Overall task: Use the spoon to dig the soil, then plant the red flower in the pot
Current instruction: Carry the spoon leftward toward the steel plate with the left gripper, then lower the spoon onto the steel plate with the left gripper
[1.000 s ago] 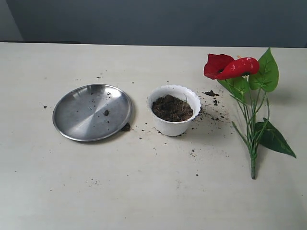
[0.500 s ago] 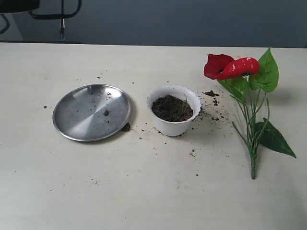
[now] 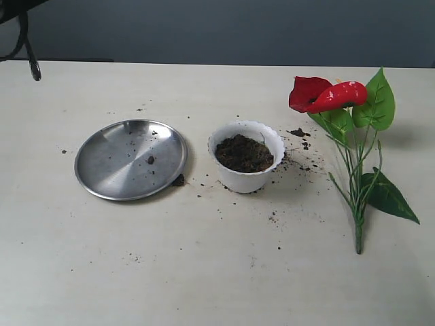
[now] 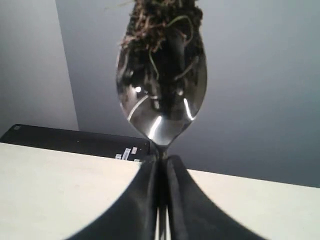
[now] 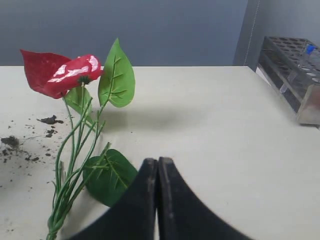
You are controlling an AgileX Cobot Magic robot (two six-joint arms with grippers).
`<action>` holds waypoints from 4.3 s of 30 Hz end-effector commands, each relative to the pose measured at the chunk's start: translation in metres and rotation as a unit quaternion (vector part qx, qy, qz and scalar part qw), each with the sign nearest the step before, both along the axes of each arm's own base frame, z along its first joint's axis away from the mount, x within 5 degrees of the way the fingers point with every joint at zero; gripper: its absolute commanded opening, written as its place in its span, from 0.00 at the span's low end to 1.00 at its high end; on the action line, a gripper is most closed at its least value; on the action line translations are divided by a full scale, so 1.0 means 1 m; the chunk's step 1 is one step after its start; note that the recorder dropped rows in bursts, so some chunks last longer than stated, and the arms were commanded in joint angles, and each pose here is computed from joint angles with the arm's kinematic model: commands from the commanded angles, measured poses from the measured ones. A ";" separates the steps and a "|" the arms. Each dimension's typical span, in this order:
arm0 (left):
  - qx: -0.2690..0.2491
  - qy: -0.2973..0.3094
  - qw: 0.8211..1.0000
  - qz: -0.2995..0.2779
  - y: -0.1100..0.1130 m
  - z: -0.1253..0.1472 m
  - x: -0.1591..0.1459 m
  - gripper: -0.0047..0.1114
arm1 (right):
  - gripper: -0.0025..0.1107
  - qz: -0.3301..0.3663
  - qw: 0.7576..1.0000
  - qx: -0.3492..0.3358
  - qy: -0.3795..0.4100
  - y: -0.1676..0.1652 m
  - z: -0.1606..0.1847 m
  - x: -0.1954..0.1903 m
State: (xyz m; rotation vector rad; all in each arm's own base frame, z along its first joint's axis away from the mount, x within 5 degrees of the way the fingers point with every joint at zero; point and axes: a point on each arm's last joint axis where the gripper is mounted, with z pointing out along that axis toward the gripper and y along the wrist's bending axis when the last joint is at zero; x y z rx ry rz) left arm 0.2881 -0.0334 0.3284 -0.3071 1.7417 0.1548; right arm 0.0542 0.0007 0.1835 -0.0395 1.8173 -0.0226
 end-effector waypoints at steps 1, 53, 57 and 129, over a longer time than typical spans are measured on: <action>-0.004 0.009 0.999 -0.034 -0.006 -0.004 0.001 0.04 | 0.02 -0.002 1.000 -0.001 -0.005 0.000 0.001 0.000; -0.055 0.418 0.882 -0.208 -0.035 -0.041 0.106 0.04 | 0.02 -0.002 1.000 -0.003 -0.007 0.000 0.001 0.000; -0.098 0.445 0.867 -0.201 -0.041 -0.061 0.112 0.04 | 0.02 -0.002 1.000 -0.003 -0.007 0.000 0.001 0.000; -0.122 0.570 0.807 -0.097 -0.054 -0.203 0.137 0.04 | 0.02 -0.002 1.000 -0.001 -0.005 0.000 0.001 0.000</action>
